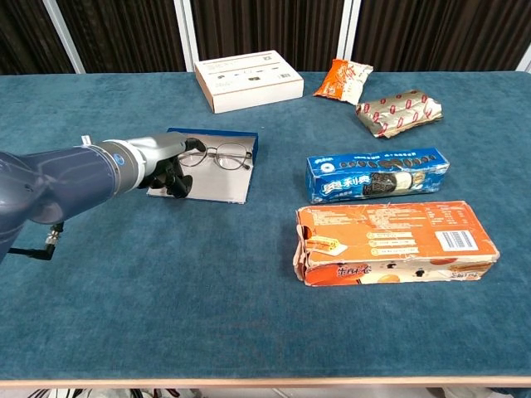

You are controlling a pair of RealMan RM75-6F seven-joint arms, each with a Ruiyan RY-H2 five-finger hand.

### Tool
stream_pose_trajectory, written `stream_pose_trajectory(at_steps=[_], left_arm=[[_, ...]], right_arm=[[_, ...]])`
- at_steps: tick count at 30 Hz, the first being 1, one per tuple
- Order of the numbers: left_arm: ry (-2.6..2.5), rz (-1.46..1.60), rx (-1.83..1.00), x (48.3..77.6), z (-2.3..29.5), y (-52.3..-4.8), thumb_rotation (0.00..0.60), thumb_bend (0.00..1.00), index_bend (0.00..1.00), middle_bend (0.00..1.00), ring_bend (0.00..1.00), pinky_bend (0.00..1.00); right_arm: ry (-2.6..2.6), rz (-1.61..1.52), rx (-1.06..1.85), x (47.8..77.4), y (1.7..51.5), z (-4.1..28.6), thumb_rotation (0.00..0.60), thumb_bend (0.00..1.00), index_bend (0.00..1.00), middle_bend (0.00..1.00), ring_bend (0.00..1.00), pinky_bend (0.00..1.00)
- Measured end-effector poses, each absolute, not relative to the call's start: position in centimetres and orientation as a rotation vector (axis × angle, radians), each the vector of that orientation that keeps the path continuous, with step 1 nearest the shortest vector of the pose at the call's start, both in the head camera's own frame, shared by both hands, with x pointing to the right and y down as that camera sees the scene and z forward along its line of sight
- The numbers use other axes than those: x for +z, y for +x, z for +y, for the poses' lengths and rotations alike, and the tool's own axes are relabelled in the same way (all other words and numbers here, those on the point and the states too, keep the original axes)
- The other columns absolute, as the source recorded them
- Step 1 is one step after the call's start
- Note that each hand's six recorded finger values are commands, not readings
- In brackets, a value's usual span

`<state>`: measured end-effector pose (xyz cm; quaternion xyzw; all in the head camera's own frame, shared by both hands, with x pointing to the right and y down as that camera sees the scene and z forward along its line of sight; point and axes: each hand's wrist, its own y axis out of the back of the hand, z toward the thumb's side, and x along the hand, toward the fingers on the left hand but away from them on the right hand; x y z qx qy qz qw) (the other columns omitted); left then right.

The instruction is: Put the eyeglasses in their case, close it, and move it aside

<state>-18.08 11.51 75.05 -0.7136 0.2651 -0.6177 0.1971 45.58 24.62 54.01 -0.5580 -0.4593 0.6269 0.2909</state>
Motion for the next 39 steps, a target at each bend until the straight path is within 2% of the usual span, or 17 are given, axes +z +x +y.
stream_pose_trajectory(at_steps=[39], left_arm=[[-1.949,0.748,-1.737,75.7,10.7,-15.9,0.600,0.64,0.00,0.84,0.84,0.86]], right_arm=[[-1.487,-1.229,1.682,54.0,45.7,24.7,0.600,0.20,0.05,0.00,0.11,0.16]])
